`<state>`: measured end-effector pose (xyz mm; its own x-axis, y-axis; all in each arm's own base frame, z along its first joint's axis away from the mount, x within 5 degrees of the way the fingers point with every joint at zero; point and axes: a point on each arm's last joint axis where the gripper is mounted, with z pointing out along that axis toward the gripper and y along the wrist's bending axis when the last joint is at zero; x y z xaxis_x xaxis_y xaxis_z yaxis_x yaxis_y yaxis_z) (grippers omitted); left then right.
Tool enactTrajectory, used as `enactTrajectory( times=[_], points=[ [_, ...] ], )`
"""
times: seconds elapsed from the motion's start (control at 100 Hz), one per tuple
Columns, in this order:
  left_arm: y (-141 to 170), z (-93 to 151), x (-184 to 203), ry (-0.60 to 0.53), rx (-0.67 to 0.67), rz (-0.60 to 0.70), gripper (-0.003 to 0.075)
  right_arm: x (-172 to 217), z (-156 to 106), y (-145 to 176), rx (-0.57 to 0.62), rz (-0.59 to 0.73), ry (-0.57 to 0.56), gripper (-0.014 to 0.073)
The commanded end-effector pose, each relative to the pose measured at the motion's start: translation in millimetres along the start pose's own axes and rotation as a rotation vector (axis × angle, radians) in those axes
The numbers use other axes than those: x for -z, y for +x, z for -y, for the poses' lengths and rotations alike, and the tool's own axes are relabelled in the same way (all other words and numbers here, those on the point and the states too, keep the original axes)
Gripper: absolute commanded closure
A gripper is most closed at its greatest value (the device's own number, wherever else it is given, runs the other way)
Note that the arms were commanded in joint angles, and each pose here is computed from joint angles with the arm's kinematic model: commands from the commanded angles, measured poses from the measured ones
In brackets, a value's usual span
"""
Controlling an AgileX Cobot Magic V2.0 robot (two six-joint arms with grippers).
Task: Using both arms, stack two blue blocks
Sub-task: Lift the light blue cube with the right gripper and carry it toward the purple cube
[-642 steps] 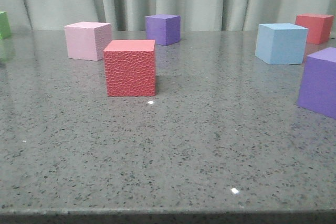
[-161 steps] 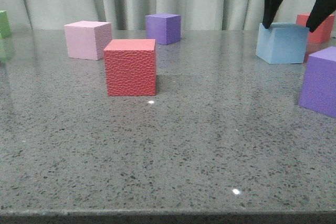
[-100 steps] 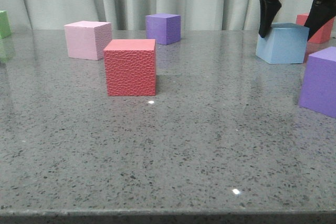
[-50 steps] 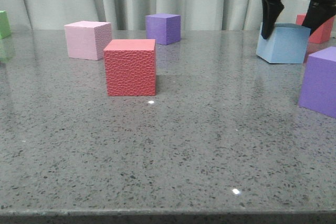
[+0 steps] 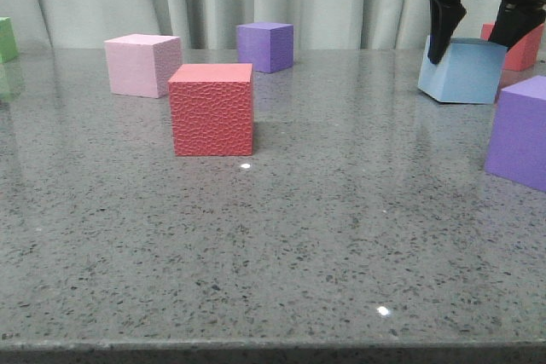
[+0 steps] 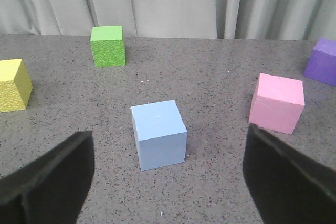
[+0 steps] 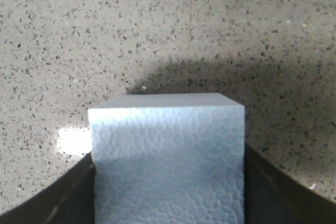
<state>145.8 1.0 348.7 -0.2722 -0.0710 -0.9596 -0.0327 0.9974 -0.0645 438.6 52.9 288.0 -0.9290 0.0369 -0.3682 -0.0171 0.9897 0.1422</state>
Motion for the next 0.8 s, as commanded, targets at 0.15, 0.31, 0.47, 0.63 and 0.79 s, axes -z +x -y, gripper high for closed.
enactTrajectory(
  times=[0.15, 0.31, 0.47, 0.63, 0.79],
  points=[
    [-18, 2, 4, 0.015, -0.005, 0.108, 0.0152, 28, -4, -6, 0.007, 0.079, -0.019, 0.0354],
    [-18, 2, 4, 0.015, -0.005, 0.108, 0.0152, 35, -12, -4, -0.048, 0.047, -0.038, 0.0354],
    [-18, 2, 4, 0.015, -0.004, 0.108, 0.0152, 57, -39, -8, -0.021, 0.094, -0.021, 0.0354],
    [-18, 2, 4, 0.015, -0.004, 0.108, 0.0152, 82, -81, -7, -0.014, 0.195, 0.065, 0.0354],
    [-18, 2, 4, 0.017, 0.002, 0.108, 0.0152, 98, -125, 1, -0.008, 0.248, -0.002, 0.0354]
  ],
)
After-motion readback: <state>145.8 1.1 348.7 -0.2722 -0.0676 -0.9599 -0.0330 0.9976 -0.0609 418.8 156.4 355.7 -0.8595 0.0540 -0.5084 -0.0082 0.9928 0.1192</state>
